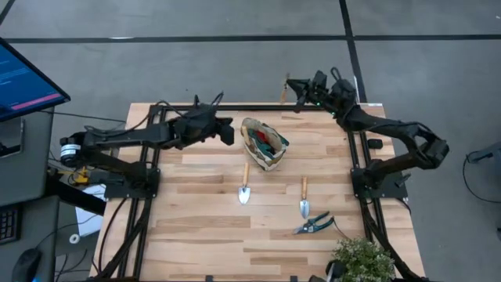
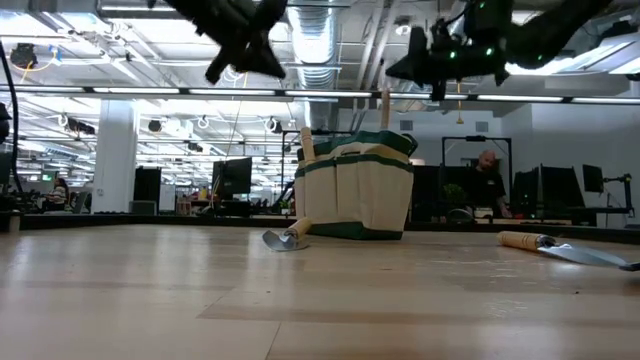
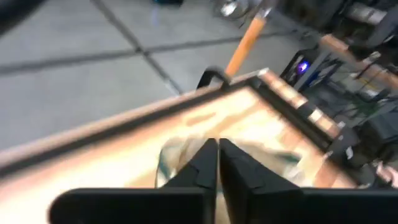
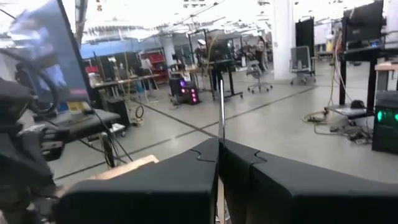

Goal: Pick & Place Garden tools in Gardening bag
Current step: Put the brown trowel into the gardening bag

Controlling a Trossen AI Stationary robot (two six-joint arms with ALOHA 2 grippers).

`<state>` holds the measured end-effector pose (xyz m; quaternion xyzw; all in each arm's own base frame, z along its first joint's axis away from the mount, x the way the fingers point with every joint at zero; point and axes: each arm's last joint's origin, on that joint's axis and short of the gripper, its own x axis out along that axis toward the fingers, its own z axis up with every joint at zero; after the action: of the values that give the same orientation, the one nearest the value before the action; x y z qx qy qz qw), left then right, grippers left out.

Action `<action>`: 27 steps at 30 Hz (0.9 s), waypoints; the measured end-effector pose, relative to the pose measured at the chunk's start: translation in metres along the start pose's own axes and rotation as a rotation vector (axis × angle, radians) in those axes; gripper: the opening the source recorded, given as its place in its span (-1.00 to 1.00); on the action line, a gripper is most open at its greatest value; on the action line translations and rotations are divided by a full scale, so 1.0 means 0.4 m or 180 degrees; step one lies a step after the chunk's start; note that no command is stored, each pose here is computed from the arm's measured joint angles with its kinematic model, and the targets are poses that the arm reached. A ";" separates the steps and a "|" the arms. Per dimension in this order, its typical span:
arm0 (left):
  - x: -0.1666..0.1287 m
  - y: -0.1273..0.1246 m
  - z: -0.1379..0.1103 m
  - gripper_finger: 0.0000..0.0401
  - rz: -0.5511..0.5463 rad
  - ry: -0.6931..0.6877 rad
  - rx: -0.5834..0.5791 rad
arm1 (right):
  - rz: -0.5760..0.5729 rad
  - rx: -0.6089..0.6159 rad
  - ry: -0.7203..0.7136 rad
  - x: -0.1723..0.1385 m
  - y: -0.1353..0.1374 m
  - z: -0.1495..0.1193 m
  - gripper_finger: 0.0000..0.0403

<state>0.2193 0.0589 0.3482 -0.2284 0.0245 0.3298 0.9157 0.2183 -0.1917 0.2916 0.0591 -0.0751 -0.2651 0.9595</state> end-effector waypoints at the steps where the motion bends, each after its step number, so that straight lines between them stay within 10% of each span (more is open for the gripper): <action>1: 0.005 0.006 -0.016 -0.97 0.0028 0.0052 -0.0077 | -0.0002 0.0000 -0.0004 0.007 -0.004 -0.011 -1.00; 12: 0.076 0.061 -0.178 -0.98 0.0293 0.0614 -0.0680 | 0.0442 0.0145 0.0010 0.087 0.033 -0.132 -1.00; 27: 0.191 0.078 -0.239 -0.98 0.0020 0.0940 -0.0812 | 0.0708 0.0328 0.0144 0.126 0.076 -0.242 -1.00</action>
<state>0.2698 0.0838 0.2351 -0.3885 0.1173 0.2960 0.8647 0.2935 -0.1847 0.2070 0.1055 -0.0729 -0.1515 0.9801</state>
